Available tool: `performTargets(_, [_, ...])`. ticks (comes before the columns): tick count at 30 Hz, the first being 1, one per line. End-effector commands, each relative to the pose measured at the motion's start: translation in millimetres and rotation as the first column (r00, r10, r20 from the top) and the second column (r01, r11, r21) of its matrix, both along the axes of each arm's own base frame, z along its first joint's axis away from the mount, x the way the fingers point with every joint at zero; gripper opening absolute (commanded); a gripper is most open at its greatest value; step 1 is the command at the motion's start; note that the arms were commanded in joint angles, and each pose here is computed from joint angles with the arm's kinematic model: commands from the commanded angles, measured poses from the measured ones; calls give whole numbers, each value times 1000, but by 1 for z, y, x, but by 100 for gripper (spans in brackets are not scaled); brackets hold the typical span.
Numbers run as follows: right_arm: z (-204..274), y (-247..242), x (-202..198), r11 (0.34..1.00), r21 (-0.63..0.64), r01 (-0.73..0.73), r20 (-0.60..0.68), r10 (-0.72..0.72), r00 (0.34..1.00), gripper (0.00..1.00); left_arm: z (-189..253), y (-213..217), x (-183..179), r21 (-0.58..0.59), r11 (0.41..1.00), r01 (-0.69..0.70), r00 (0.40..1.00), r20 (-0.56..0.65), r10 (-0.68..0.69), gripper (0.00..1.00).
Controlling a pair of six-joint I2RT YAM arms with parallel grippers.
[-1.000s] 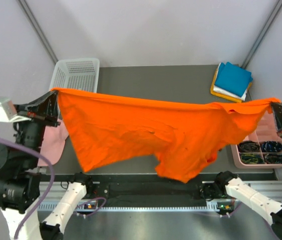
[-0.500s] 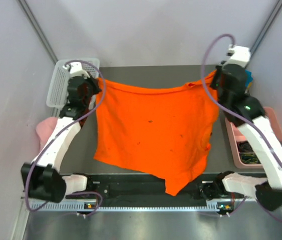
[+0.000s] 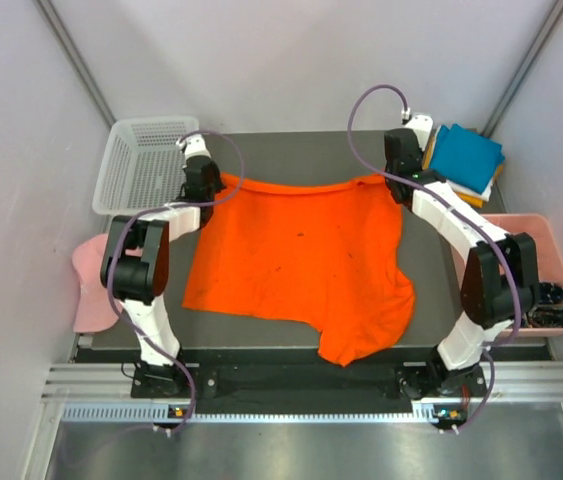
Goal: Fold and stack the t-shirts
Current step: Flatten out the tshirt
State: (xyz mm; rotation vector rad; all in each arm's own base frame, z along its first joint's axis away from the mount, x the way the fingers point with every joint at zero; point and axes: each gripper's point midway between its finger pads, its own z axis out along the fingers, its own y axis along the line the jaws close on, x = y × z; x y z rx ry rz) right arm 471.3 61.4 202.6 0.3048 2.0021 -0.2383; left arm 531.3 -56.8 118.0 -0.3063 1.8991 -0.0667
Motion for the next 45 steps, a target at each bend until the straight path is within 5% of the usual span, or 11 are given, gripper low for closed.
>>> performTargets(1, [42, -4, 41, 999, 29, 42, 174, -46, 984, 0, 51, -4, 44, 0, 1000, -6, 981, 196, 6, 0])
performTargets(14, [4, -3, 102, 997, -32, 65, 158, -60, 986, 0, 38, -5, 105, 83, 996, -27, 983, 185, 11, 0])
performTargets(32, [-10, -11, 142, 992, -74, 104, 156, -92, 983, 0, 5, 4, 130, 165, 984, -68, 988, 146, 44, 1])
performTargets(34, [-17, -13, 143, 991, -83, 107, 132, -96, 987, 6, 2, 7, 131, 174, 981, -83, 988, 143, 59, 21])
performTargets(35, [-20, -14, 143, 990, -85, 113, 127, -102, 987, 17, 2, 8, 133, 177, 980, -89, 987, 146, 63, 33])
performTargets(36, [-21, -16, 143, 989, -91, 121, 124, -109, 986, 31, 1, 10, 133, 181, 978, -100, 986, 146, 74, 55])
performTargets(37, [-21, -16, 143, 987, -94, 128, 126, -116, 985, 56, 3, 14, 133, 185, 975, -123, 984, 151, 95, 62])
performTargets(40, [-20, -22, 141, 983, -101, 151, 130, -137, 982, 77, 9, 19, 134, 194, 969, -155, 978, 167, 123, 99])
performTargets(45, [-18, -26, 133, 980, -109, 169, 128, -155, 980, 89, 24, 20, 133, 197, 967, -163, 974, 190, 125, 99])
